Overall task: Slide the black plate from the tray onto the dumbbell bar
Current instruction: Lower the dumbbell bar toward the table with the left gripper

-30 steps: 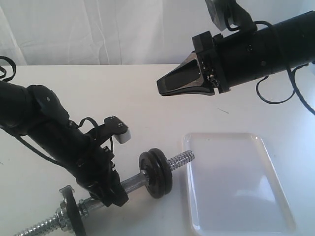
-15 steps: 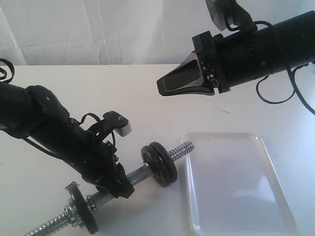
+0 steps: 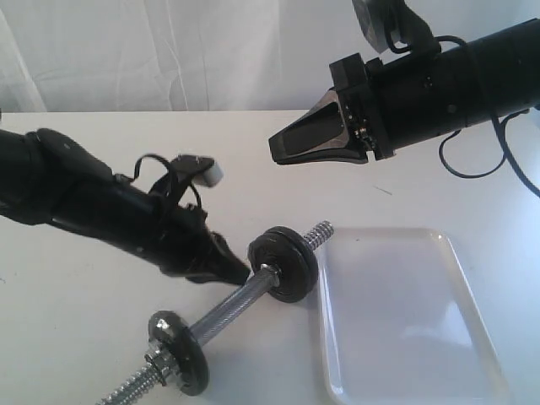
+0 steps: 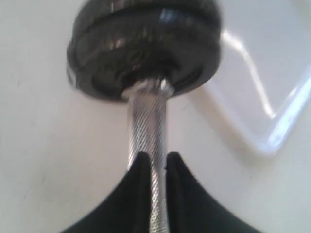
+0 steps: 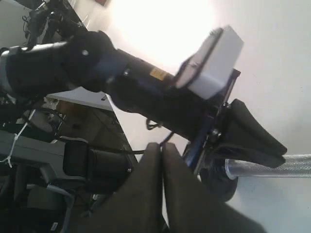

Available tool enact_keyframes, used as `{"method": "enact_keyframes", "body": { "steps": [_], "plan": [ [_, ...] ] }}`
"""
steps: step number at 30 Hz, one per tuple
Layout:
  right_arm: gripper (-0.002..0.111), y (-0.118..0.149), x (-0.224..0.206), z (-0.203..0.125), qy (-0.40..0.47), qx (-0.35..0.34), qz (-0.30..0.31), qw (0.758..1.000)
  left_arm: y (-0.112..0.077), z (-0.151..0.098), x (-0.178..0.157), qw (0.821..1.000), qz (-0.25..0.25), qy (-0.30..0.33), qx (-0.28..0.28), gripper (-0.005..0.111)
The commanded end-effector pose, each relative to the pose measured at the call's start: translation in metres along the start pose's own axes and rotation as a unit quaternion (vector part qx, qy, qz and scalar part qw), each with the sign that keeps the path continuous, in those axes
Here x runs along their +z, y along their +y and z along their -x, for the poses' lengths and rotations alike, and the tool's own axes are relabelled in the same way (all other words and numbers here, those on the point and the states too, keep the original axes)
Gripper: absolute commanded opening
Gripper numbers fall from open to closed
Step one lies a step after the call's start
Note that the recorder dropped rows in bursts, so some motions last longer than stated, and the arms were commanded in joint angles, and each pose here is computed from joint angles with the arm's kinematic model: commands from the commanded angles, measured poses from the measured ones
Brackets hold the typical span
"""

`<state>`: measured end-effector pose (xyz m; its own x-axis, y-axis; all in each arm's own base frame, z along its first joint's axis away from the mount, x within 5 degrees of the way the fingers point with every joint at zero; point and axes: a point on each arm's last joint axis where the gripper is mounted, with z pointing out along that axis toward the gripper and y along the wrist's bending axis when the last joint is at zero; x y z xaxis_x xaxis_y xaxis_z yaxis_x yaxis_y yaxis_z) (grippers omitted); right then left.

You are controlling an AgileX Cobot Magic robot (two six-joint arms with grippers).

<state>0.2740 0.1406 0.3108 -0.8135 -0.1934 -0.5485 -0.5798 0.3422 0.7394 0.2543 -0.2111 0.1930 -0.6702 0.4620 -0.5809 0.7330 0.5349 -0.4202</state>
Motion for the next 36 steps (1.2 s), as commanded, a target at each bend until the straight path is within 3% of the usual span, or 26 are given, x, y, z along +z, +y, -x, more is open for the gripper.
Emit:
{"method": "enact_keyframes", "body": {
  "steps": [1,20,23,29,36],
  "plan": [
    [0.001,0.003,-0.001,-0.001,0.0,-0.008,0.002,1.0,-0.014,0.012,-0.011,0.998,-0.035,-0.037,-0.022,0.0],
    [0.001,0.003,-0.001,-0.001,0.0,-0.008,0.002,1.0,-0.016,0.006,-0.011,0.999,-0.046,-0.006,0.01,0.001],
    [0.001,0.003,-0.001,-0.001,0.0,-0.008,0.002,1.0,-0.014,0.004,-0.011,0.999,-0.039,0.006,0.034,0.015],
    [0.001,0.003,-0.001,-0.001,0.0,-0.008,0.002,1.0,-0.012,0.0,-0.011,0.998,-0.027,0.026,0.052,0.066],
    [0.001,0.003,-0.001,-0.001,0.0,-0.008,0.002,1.0,-0.006,-0.008,0.005,0.997,-0.027,0.058,0.031,0.068]
  ]
}}
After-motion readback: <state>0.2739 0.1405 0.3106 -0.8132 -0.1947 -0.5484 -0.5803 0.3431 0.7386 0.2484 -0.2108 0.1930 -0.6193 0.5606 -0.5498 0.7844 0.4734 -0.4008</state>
